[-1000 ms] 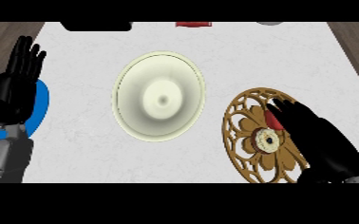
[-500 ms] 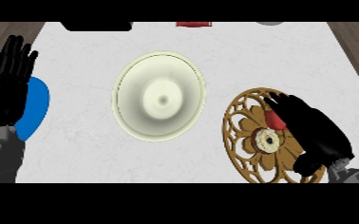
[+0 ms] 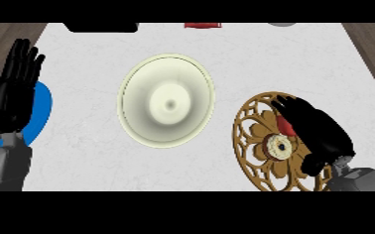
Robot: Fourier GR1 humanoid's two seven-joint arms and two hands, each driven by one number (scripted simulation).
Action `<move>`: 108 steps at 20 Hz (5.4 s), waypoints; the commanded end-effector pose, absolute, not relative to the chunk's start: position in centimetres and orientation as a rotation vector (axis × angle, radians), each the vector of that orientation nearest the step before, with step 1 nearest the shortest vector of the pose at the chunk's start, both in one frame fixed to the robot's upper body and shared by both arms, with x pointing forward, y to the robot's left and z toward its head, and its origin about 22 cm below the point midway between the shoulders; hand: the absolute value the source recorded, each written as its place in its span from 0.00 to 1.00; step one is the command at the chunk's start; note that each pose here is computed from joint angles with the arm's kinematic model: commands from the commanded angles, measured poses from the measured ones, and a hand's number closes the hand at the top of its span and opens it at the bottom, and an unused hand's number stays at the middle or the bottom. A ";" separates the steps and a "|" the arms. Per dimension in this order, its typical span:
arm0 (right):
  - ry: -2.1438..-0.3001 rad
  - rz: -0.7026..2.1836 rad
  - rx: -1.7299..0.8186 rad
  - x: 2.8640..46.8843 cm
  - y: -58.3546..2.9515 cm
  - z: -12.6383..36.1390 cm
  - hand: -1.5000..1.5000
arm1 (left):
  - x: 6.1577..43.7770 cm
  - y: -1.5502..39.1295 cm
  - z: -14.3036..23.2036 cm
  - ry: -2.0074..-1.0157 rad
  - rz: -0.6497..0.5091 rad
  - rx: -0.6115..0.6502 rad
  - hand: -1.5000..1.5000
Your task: Pick the bell pepper from the placemat and place it in the bowl
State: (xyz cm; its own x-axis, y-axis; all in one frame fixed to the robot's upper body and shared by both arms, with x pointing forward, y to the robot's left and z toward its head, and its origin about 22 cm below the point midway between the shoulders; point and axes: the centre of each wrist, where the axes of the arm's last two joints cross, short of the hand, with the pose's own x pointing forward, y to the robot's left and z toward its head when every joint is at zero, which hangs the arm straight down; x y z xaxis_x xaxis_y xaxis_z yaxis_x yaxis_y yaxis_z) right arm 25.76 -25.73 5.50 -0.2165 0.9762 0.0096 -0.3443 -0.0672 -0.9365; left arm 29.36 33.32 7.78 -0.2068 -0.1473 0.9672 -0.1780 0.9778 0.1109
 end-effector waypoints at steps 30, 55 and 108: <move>-1.153 1.567 -0.943 30.4 -27.7 0.6 1.00 | 30.4 33.6 9.0 -1.773 0.031 0.244 0.50; -1.845 1.438 -0.610 42.9 -39.8 21.6 1.00 | 31.1 33.0 9.1 -1.787 -0.008 0.192 0.50; -1.590 1.165 0.083 40.6 -6.4 6.9 0.00 | 30.7 30.7 7.3 -1.790 -0.008 0.187 0.50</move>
State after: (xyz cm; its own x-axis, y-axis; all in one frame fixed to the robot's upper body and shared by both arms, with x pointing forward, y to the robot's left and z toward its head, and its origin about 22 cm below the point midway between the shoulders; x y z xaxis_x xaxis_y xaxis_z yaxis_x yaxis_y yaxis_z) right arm 40.92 -6.19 8.23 -0.4471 0.5790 0.6818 -0.5625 0.4107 -0.7176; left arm 30.53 31.60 7.81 -0.2183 -0.1327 0.9668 -0.1364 0.9851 0.1044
